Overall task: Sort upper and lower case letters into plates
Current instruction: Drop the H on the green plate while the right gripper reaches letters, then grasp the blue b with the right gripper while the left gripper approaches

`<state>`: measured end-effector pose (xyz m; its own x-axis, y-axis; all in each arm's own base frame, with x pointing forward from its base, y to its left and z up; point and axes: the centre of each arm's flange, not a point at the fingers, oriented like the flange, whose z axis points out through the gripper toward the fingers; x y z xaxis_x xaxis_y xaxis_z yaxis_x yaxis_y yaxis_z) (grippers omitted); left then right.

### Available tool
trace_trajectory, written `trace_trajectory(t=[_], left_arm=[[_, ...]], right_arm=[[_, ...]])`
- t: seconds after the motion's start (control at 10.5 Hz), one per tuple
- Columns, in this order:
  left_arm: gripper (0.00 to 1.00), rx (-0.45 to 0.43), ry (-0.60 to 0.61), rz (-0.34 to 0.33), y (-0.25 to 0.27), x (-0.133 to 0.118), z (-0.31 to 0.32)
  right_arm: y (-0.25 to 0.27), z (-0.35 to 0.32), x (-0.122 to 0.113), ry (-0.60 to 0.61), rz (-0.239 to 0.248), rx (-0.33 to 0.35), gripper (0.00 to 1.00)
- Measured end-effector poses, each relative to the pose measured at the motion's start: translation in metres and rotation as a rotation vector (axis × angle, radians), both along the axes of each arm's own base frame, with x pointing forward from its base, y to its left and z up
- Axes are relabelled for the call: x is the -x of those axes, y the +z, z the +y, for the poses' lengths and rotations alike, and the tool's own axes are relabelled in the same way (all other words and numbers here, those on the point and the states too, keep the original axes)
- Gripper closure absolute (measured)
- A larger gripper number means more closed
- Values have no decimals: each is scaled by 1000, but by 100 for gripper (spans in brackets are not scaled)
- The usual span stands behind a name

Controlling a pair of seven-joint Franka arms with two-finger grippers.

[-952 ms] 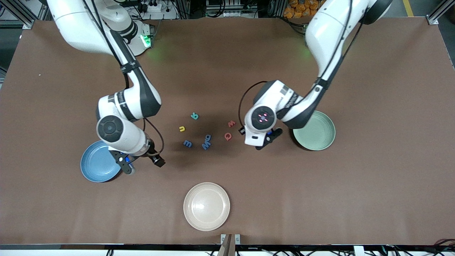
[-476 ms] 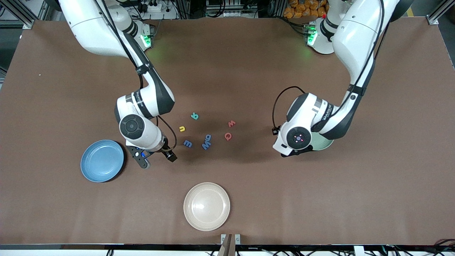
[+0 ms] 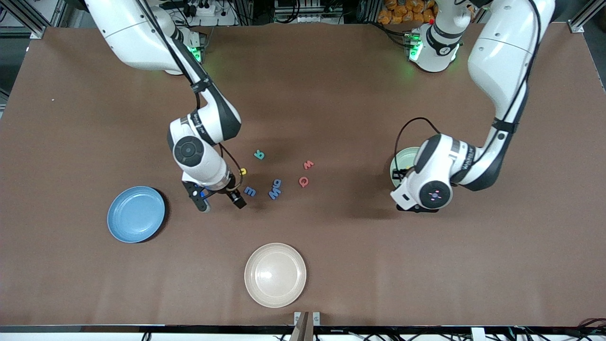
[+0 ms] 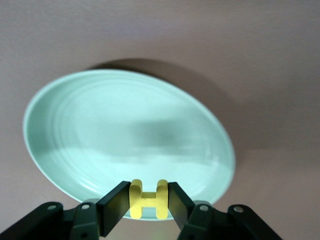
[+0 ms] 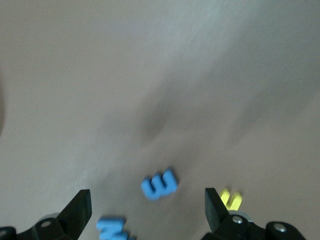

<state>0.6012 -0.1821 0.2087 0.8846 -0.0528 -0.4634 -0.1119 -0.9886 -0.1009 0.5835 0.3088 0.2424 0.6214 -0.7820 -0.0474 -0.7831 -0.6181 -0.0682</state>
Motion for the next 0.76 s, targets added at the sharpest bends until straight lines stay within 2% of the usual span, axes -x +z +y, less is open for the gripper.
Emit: trace_trajectory(t=[0.19, 0.29, 0.38, 0.48, 0.67, 0.76], left_arm=[[37, 22, 7, 3, 2, 4, -13], [22, 48, 57, 10, 5, 7, -27], [9, 81, 133, 18, 11, 9, -39], [0, 96, 212, 22, 19, 9, -48], [0, 79, 342, 2, 27, 14, -83], [0, 69, 418, -33, 31, 20, -115]], right_arm=[[1, 38, 18, 55, -7, -7, 0], [-3, 53, 23, 94, -16, 4, 0], [-14, 69, 28, 167, -35, 48, 0], [-29, 81, 34, 238, -52, 94, 0], [-46, 108, 54, 334, -56, 107, 0], [-48, 119, 62, 363, -57, 106, 0]])
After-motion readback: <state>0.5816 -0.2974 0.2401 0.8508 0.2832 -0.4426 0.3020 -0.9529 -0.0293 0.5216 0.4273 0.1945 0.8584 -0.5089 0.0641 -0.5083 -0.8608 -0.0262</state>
